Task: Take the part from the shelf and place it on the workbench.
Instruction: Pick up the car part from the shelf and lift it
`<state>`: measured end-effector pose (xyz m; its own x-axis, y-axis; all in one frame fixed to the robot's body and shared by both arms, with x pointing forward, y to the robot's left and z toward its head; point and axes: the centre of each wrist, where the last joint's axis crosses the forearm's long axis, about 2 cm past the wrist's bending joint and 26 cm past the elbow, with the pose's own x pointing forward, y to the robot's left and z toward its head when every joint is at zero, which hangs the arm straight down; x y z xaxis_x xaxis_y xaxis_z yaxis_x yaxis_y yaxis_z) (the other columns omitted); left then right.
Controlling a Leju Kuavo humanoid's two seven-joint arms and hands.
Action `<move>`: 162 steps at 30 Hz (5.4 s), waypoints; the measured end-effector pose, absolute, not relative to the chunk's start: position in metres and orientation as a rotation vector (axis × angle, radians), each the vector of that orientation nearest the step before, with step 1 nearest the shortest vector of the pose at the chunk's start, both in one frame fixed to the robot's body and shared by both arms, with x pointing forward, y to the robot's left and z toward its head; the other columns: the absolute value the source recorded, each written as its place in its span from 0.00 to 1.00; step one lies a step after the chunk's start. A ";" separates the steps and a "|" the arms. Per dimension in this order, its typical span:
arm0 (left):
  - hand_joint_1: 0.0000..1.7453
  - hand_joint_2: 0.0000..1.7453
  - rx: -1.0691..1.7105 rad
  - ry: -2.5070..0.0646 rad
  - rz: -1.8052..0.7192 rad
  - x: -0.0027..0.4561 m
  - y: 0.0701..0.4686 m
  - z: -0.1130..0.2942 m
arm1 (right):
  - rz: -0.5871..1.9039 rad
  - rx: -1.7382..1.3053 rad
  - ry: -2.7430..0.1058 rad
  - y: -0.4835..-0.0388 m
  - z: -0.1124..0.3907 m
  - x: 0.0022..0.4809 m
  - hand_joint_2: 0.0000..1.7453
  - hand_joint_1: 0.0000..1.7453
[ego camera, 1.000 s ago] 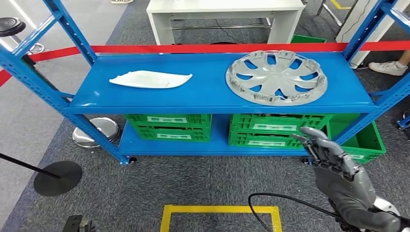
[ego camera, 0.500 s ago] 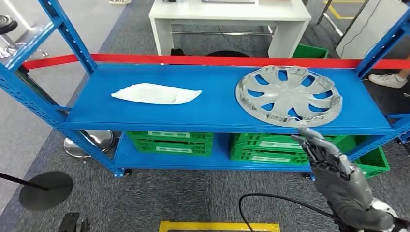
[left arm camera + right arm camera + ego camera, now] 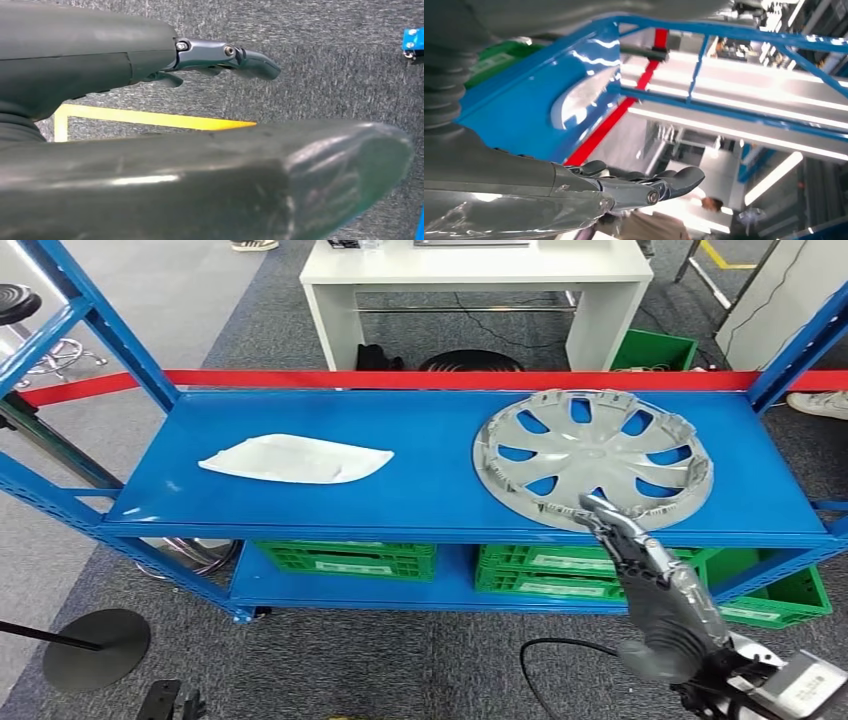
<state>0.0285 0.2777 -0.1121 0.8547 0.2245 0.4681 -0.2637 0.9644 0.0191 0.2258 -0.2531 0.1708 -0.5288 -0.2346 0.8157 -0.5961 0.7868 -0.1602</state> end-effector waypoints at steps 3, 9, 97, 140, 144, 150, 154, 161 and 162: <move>0.00 0.00 0.080 -0.482 0.247 0.028 0.278 -0.112 | 0.594 0.635 -2.071 -0.247 0.167 0.234 1.00 0.00; 0.00 0.00 0.069 -0.476 0.227 0.030 0.277 -0.112 | 0.779 0.415 -2.041 -0.227 0.166 0.259 1.00 0.00; 0.00 0.00 0.049 -0.366 0.081 0.021 0.283 -0.113 | 1.316 -1.018 -0.929 -0.246 0.063 0.337 1.00 1.00; 0.00 1.00 0.053 -0.524 0.015 0.010 0.288 -0.114 | 0.335 -0.490 -2.003 -0.270 0.124 0.245 1.00 1.00; 0.00 1.00 0.049 -0.529 -0.003 0.010 0.291 -0.114 | 0.227 -0.071 -2.109 -0.262 0.132 0.242 1.00 1.00; 0.00 1.00 0.015 -0.568 -0.013 0.011 0.297 -0.114 | 0.140 0.546 -2.216 -0.248 0.151 0.233 1.00 1.00; 0.00 1.00 0.011 -0.575 -0.020 0.013 0.300 -0.114 | 0.125 0.854 -2.243 -0.238 0.166 0.226 1.00 1.00; 0.00 1.00 0.017 -0.577 -0.029 0.017 0.304 -0.113 | 0.225 1.077 -2.227 -0.219 0.184 0.216 1.00 1.00; 0.00 1.00 0.018 -0.576 -0.029 0.017 0.304 -0.113 | 0.250 1.085 -2.216 -0.216 0.185 0.214 1.00 1.00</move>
